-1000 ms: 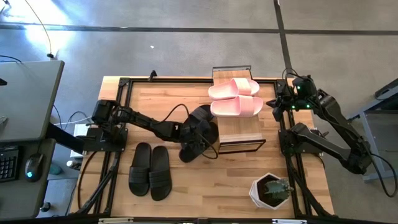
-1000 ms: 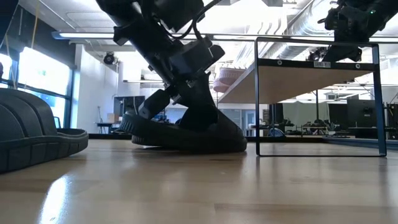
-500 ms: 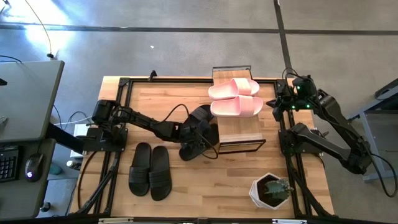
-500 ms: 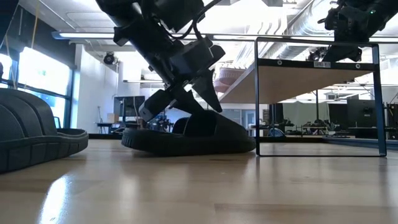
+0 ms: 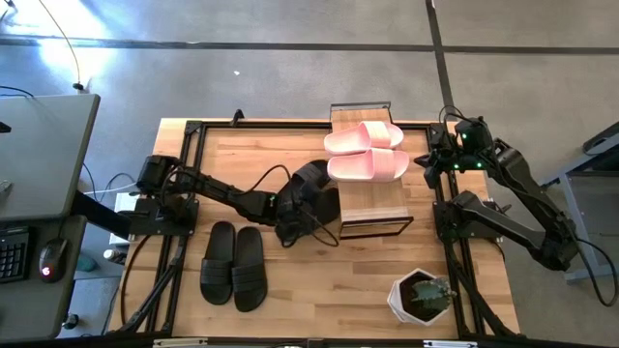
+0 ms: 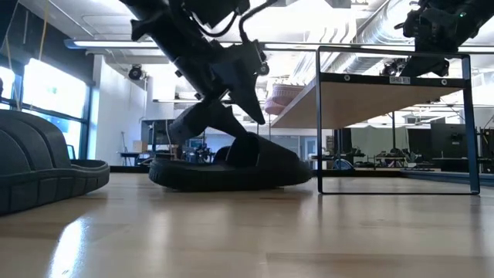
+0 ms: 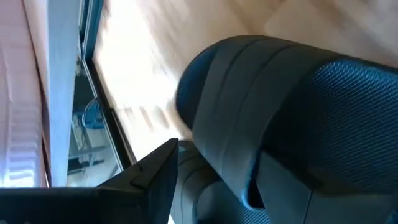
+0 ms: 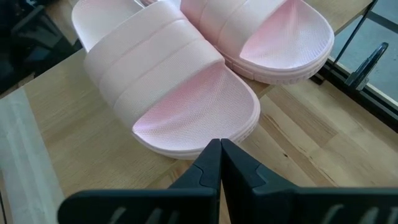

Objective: Pick and place slides into the shelf
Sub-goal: Put the black slide under the shelf, then adjust the black slides under the shelf

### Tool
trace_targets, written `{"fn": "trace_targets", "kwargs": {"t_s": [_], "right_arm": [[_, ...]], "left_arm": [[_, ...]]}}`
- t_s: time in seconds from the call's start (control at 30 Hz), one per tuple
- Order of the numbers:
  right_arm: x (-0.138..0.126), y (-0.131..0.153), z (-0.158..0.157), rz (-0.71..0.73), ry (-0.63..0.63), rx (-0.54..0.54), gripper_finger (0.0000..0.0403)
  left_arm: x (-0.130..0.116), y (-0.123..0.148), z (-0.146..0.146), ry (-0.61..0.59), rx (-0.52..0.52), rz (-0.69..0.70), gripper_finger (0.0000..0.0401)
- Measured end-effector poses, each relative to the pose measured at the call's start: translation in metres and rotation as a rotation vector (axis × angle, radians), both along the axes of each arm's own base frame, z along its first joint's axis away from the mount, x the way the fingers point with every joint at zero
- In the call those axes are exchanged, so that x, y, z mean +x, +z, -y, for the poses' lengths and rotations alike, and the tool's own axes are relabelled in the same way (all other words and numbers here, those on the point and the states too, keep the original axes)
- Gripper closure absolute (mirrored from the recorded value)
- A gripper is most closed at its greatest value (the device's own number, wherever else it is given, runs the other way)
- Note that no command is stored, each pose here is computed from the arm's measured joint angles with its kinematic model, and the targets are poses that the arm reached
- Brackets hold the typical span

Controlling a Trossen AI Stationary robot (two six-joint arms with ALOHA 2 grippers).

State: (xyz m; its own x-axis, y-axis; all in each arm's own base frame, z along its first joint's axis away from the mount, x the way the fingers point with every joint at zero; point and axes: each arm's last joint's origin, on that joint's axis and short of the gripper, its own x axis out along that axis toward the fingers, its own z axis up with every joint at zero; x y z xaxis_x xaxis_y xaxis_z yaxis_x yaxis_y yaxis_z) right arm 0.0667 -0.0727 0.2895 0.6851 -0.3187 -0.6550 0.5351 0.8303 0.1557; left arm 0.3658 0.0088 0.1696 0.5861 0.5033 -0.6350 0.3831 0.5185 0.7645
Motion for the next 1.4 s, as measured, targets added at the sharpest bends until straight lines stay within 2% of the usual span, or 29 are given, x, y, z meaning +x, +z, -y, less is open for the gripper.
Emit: {"fn": "trace_targets", "kwargs": {"t_s": [0.27, 0.43, 0.7, 0.83, 0.9, 1.03, 1.2, 1.4], "right_arm": [[0.0, 0.0, 0.0, 0.0, 0.0, 0.0, 0.0402], [0.0, 0.0, 0.0, 0.0, 0.0, 0.0, 0.0402], [0.0, 0.0, 0.0, 0.002, 0.003, 0.002, 0.0402], [0.0, 0.0, 0.0, 0.003, 0.004, 0.002, 0.0402], [0.0, 0.0, 0.0, 0.002, 0.006, 0.001, 0.0402], [0.0, 0.0, 0.0, 0.003, 0.008, 0.0, 0.0402], [0.0, 0.0, 0.0, 0.003, 0.008, 0.001, 0.0402], [0.0, 0.0, 0.0, 0.003, 0.008, 0.0, 0.0402]], "left_arm": [[-0.001, -0.001, 0.006, 0.004, -0.001, -0.01, 0.0212], [-0.006, 0.002, 0.003, 0.085, 0.077, -0.025, 0.0212], [-0.019, 0.016, 0.002, 0.167, 0.019, -0.012, 0.0212], [-0.029, 0.021, 0.0, 0.227, 0.023, -0.043, 0.0212], [-0.03, 0.021, -0.009, 0.265, 0.005, -0.043, 0.0212], [-0.03, 0.013, -0.033, 0.308, -0.095, -0.058, 0.0212], [-0.031, 0.006, -0.063, 0.39, -0.109, -0.041, 0.0212], [-0.028, 0.009, -0.082, 0.386, -0.127, 0.013, 0.0213]]}}
